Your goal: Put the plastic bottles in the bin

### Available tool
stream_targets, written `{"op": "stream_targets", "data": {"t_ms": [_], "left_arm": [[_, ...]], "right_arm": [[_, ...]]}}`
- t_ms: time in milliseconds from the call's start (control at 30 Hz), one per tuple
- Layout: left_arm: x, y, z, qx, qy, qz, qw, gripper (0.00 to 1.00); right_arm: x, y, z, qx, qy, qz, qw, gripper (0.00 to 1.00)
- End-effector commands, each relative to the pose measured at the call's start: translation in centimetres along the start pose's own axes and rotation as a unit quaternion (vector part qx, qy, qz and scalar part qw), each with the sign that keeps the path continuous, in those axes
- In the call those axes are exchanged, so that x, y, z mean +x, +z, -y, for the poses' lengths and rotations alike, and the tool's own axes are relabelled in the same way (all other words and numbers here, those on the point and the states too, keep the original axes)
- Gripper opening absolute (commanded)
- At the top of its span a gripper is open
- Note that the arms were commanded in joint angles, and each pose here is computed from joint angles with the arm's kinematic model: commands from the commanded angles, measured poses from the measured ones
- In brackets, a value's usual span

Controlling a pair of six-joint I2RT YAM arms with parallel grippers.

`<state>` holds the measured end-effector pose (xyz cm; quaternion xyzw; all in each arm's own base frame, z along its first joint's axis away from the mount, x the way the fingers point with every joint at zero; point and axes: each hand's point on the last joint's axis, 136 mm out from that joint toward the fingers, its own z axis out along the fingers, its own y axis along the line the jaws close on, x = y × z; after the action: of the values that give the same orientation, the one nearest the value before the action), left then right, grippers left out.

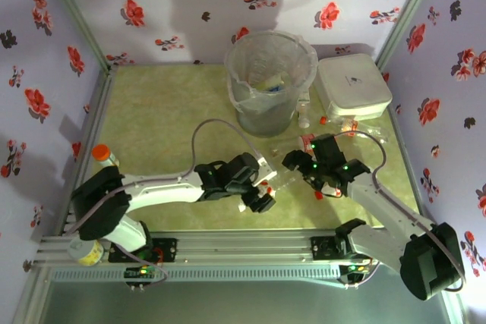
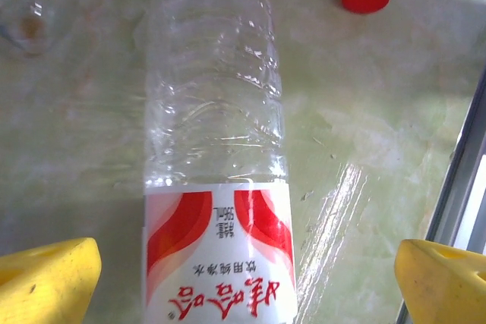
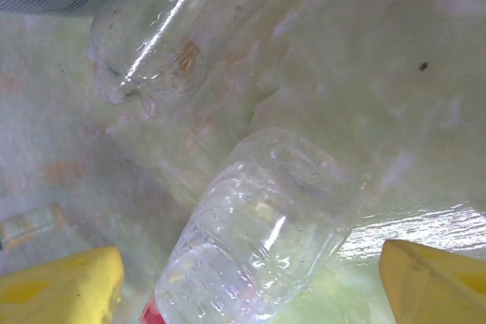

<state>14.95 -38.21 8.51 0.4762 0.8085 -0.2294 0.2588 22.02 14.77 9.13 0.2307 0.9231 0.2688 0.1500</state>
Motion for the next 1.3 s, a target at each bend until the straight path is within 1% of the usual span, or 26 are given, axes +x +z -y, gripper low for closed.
{"op": "stream_targets", "data": {"t_ms": [0, 100, 300, 467, 567, 633, 700, 800, 933, 1033, 1167, 1267], "left_arm": [[1.2, 1.1, 0.3, -0.011, 0.019, -0.037, 0.999, 1.00], [1.7, 1.7, -0.1, -0.025, 0.022, -0.041, 0.999, 1.00], [1.0, 1.4, -0.7, -0.043, 0.019, -0.014, 0.999, 1.00], [1.5, 1.9, -1.2, -0.054, 0.014, -0.007, 0.998, 1.00], [2.0, 2.2, -1.7, -0.066, 0.013, -0.005, 0.998, 1.00], [2.1, 2.2, -1.9, -0.071, 0.014, -0.002, 0.997, 1.00], [2.0, 2.1, -2.1, -0.075, 0.014, 0.003, 0.997, 1.00], [1.6, 1.7, -2.3, -0.084, 0.018, 0.010, 0.996, 1.00], [0.1, -0.2, -2.9, -0.105, 0.018, 0.031, 0.994, 1.00], [-1.8, -3.0, -3.5, -0.128, 0.018, 0.062, 0.990, 1.00], [-4.5, -8.1, -5.1, -0.164, 0.011, 0.113, 0.980, 1.00], [-5.8, -12.2, -6.4, -0.181, -0.015, 0.164, 0.969, 1.00]], "right_arm": [[0.1, 0.0, 1.0, 0.017, 0.011, 0.007, 1.000, 0.89], [0.5, 0.5, 1.0, 0.011, 0.017, 0.002, 1.000, 0.89], [1.5, 2.7, 1.0, 0.002, 0.029, -0.007, 1.000, 0.88], [1.6, 4.8, 1.0, 0.008, 0.026, -0.010, 1.000, 0.87], [1.6, 6.3, 1.2, 0.010, 0.030, -0.012, 0.999, 0.81], [1.5, 7.0, 0.8, 0.001, 0.034, -0.011, 0.999, 0.74], [1.3, 7.4, 0.4, -0.002, 0.031, -0.010, 0.999, 0.69], [0.9, 7.5, -0.3, -0.005, 0.026, -0.008, 1.000, 0.63], [0.0, 6.1, -1.3, -0.006, 0.008, 0.009, 1.000, 0.55], [-1.1, 3.8, -2.2, 0.001, -0.018, 0.036, 0.999, 0.50], [-3.8, -0.9, -4.4, 0.003, -0.067, 0.089, 0.994, 0.49], [-6.6, -5.0, -7.1, -0.018, -0.105, 0.144, 0.984, 0.48]]}}
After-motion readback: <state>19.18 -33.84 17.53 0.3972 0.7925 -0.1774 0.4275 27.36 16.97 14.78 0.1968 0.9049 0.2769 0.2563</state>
